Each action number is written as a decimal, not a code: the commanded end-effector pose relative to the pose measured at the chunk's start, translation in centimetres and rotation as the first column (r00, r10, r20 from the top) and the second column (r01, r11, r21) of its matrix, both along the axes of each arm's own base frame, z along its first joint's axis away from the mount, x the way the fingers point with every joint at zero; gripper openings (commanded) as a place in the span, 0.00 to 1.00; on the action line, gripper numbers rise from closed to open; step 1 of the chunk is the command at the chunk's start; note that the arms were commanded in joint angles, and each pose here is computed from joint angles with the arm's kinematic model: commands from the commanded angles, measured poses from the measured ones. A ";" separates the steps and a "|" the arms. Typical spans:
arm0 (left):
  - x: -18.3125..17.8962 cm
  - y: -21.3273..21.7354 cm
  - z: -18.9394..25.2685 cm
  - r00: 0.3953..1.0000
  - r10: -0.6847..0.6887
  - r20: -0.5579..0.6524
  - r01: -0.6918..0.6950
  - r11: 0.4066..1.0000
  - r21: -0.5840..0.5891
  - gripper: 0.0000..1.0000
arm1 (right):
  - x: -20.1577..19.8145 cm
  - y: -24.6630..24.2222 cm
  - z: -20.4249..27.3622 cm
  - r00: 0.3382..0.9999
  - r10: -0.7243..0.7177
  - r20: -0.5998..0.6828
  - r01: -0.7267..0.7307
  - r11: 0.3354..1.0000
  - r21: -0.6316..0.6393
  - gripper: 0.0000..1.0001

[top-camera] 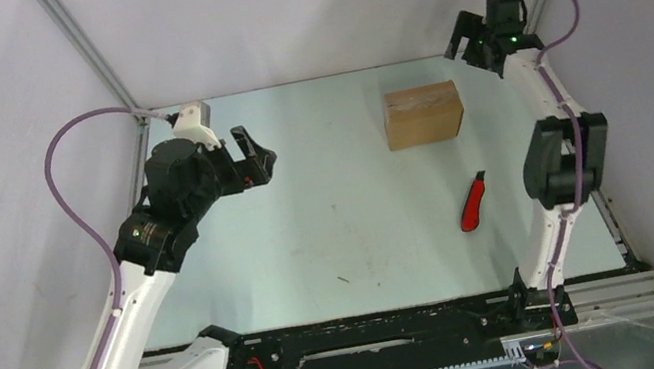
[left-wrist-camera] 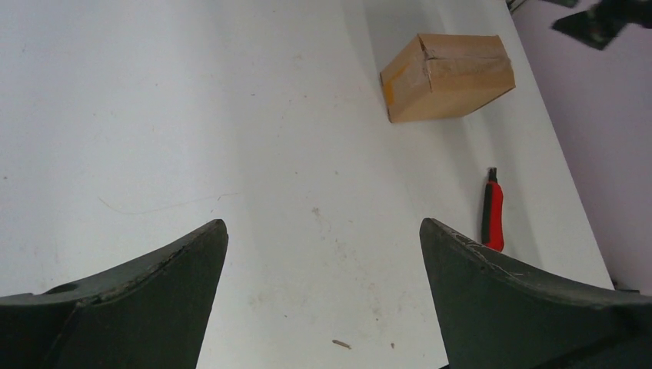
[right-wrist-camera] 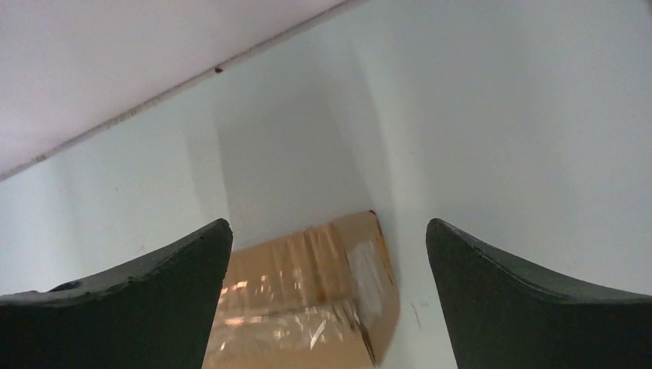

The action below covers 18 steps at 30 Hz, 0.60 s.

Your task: Unpack the express box

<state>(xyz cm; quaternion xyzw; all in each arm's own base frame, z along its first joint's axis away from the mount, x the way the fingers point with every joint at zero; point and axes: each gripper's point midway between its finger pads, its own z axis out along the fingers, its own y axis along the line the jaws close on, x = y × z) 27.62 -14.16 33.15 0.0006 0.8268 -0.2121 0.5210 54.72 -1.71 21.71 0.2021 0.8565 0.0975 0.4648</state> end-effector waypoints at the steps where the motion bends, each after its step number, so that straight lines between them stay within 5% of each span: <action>1: 0.5 -0.7 0.1 1.000 -0.016 0.001 0.016 0.999 -0.043 0.98 | 4.1 2.6 -0.9 0.995 0.088 0.042 -0.090 0.994 0.058 1.00; 10: 1.6 -1.6 -1.6 0.998 -0.014 -0.057 0.011 0.998 -0.061 0.98 | 7.2 4.9 -6.9 0.992 0.104 -0.069 -0.098 0.992 0.082 1.00; 18: 2.9 -1.5 -3.1 0.995 0.022 -0.098 -0.028 0.998 -0.064 0.98 | 5.7 10.5 -11.8 0.957 0.208 -0.203 -0.199 0.978 0.064 1.00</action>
